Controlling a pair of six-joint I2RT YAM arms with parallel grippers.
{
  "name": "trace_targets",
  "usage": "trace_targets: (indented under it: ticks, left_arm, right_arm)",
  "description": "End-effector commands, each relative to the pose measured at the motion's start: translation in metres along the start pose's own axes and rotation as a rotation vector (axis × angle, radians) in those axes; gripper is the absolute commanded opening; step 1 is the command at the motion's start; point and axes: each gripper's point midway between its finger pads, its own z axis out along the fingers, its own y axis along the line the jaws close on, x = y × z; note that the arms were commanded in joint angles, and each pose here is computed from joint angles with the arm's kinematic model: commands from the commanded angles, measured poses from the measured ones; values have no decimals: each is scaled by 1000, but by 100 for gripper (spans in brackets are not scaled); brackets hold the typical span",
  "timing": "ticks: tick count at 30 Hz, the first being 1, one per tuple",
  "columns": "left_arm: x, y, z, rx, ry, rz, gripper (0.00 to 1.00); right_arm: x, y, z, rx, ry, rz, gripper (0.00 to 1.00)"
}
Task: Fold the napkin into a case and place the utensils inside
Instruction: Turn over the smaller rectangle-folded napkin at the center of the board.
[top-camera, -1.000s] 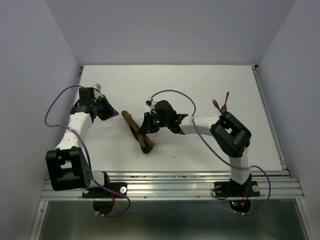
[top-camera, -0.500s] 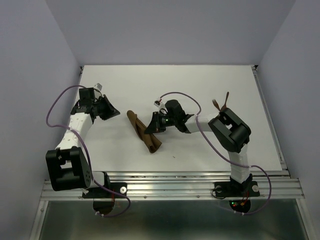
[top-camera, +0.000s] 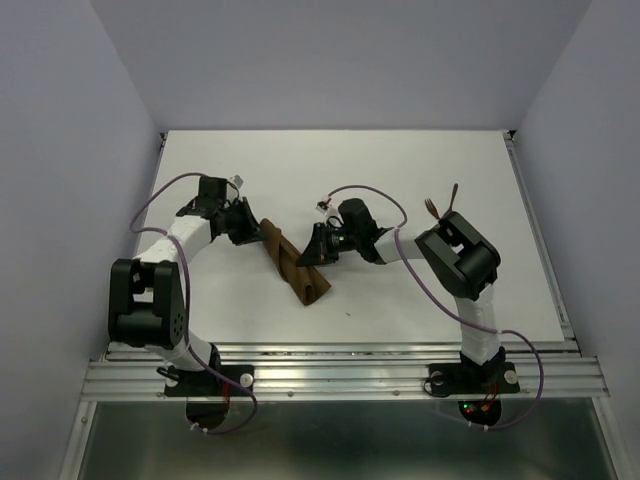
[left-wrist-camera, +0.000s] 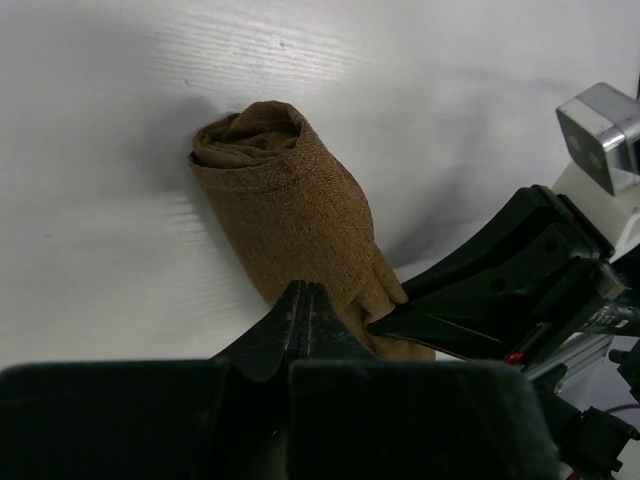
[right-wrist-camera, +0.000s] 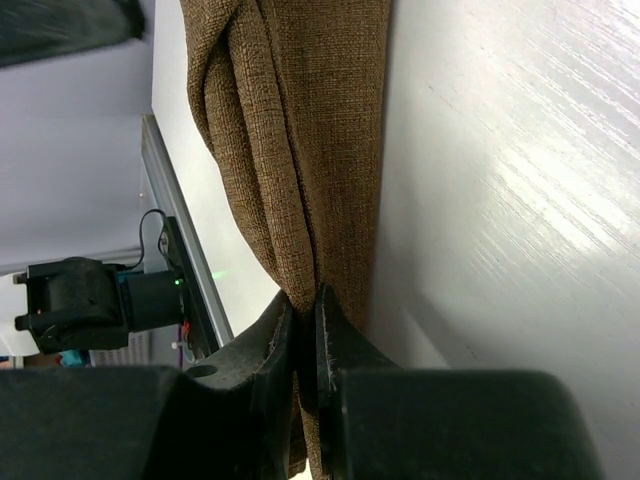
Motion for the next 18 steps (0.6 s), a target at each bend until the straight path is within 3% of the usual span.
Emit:
trace_targets:
  ticks: [1,8,9,13,15,18]
  left_arm:
    - [2,-9,19,15,19,15,0]
    - [-8,-25,38,38,22,27,0]
    - [-8,-27,40,43,27,26,0]
    - [-15,-34,52,60,34,26,0]
    - [-12,-36,60,67,54,17,0]
    - [-13,-46,66,83,56,26,0]
  right_arm:
    - [-2,3,-1,-38,-2,-32,1]
    - [-1,3,-1,-39,2,-28,1]
    - [-4,0,-4,-34,-6,-24,5]
    - [-9,0,-11,-18,-32,-24,37]
    - [-15,2,-18,-7,-61,-36,58]
    - [-17,-1,-29,68,-96,-58,75]
